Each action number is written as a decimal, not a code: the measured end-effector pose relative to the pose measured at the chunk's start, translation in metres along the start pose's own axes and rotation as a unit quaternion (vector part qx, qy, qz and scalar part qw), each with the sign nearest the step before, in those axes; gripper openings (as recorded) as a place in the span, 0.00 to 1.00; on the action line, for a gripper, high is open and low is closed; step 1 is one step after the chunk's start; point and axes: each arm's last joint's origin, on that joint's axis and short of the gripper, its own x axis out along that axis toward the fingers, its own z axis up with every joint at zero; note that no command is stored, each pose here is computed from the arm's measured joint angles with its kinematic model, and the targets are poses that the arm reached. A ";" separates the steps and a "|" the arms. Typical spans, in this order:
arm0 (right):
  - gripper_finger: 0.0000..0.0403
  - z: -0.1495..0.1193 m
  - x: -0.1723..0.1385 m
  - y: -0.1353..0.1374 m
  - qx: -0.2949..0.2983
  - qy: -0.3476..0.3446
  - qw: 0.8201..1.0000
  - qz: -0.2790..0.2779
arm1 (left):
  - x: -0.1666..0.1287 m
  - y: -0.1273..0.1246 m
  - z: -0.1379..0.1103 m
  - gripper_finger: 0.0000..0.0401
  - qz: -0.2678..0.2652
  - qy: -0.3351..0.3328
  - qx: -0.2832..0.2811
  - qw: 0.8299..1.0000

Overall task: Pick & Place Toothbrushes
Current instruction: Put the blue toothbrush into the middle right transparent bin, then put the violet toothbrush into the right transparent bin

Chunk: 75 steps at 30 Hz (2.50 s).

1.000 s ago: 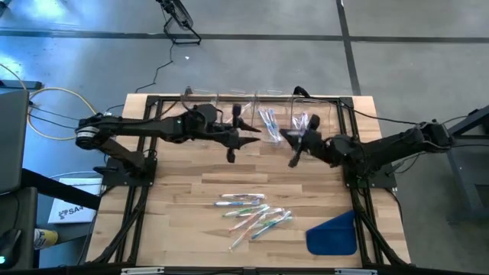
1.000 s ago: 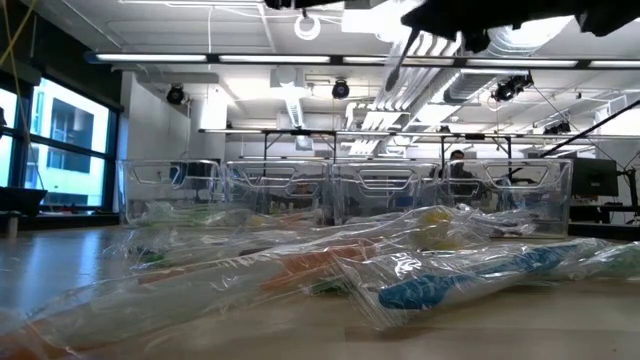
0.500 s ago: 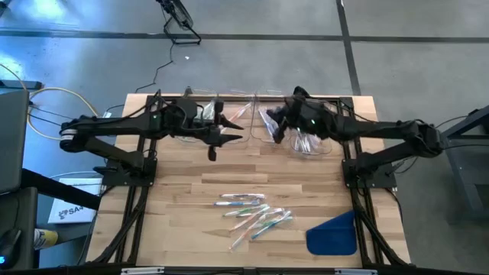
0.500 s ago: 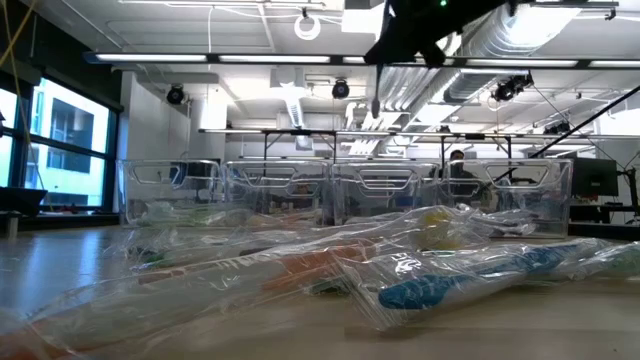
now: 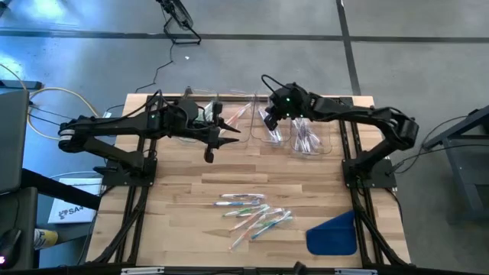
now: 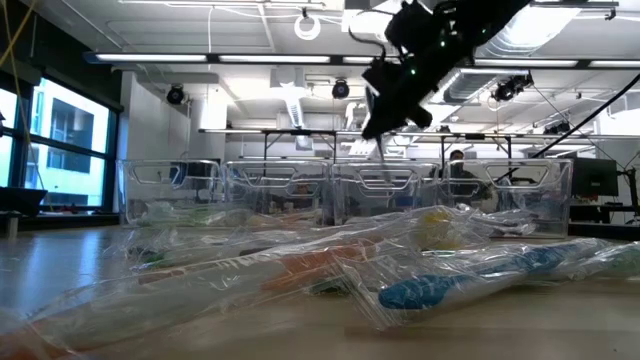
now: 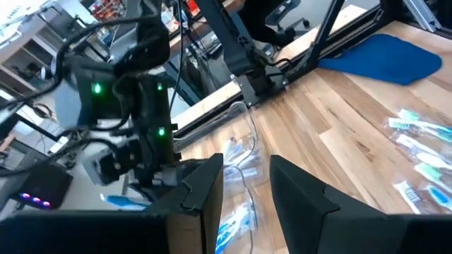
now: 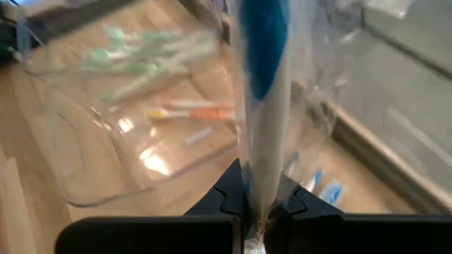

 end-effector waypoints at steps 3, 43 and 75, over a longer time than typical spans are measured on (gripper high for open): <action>0.02 -0.006 0.009 -0.016 0.039 0.038 0.998 0.007 | 0.000 0.000 0.000 0.28 0.000 -0.001 0.002 1.000; 0.46 0.008 -0.023 -0.025 0.037 0.005 0.999 0.021 | 0.000 -0.001 -0.002 0.28 -0.003 0.012 0.003 1.000; 0.45 -0.001 -0.087 0.088 -0.036 -0.214 0.951 0.220 | 0.043 -0.058 -0.008 0.28 -0.039 -0.027 0.023 0.999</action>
